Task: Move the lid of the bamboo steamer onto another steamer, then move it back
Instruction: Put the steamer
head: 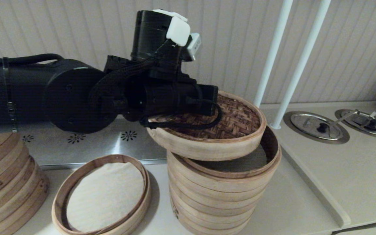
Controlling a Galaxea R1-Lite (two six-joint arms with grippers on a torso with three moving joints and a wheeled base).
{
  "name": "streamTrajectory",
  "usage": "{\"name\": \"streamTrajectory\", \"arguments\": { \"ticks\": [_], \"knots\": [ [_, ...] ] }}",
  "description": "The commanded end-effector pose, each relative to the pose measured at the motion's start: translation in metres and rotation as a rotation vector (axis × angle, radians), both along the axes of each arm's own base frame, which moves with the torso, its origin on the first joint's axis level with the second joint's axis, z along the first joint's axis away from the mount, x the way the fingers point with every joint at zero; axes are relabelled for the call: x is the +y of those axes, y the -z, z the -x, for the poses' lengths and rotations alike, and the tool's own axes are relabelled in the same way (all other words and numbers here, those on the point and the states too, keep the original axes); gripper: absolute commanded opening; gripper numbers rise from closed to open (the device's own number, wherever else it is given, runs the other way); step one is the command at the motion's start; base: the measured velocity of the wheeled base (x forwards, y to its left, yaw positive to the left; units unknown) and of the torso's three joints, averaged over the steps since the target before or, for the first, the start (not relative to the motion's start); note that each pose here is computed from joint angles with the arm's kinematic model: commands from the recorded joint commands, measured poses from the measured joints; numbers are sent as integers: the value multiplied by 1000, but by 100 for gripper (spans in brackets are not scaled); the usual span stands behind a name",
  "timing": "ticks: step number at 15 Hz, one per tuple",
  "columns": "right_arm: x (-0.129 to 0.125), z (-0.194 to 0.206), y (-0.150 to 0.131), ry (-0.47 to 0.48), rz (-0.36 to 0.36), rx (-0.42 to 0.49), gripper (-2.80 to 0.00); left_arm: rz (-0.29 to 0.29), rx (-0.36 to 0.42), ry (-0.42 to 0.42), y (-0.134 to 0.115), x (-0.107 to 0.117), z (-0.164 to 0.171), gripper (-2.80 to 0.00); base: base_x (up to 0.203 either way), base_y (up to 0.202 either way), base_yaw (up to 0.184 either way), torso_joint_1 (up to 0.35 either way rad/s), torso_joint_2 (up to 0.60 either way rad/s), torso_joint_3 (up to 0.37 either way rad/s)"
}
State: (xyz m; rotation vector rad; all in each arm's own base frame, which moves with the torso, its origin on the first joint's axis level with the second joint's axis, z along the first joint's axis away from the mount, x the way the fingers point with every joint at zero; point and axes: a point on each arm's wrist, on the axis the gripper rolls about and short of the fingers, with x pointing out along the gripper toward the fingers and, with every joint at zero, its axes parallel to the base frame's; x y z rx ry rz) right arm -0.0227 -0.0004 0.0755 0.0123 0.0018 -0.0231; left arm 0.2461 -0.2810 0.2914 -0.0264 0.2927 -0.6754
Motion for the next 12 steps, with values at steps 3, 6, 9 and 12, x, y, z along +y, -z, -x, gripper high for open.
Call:
{"name": "streamTrajectory", "arguments": {
  "ticks": [3, 6, 9, 12],
  "knots": [
    [0, 0, 1, 0, 0, 3, -280, -18, 9, 24, 10, -19, 3, -280, 0, 0, 0, 0, 0, 0],
    [0, 0, 1, 0, 0, 3, -280, -26, 8, 16, 16, -27, 2, -280, 0, 0, 0, 0, 0, 0],
    [0, 0, 1, 1, 0, 3, -280, -30, 12, 32, 20, -34, 6, -280, 0, 0, 0, 0, 0, 0],
    [0, 0, 1, 0, 0, 3, -280, -27, 7, 42, 20, -37, 9, -280, 0, 0, 0, 0, 0, 0]
  ]
}}
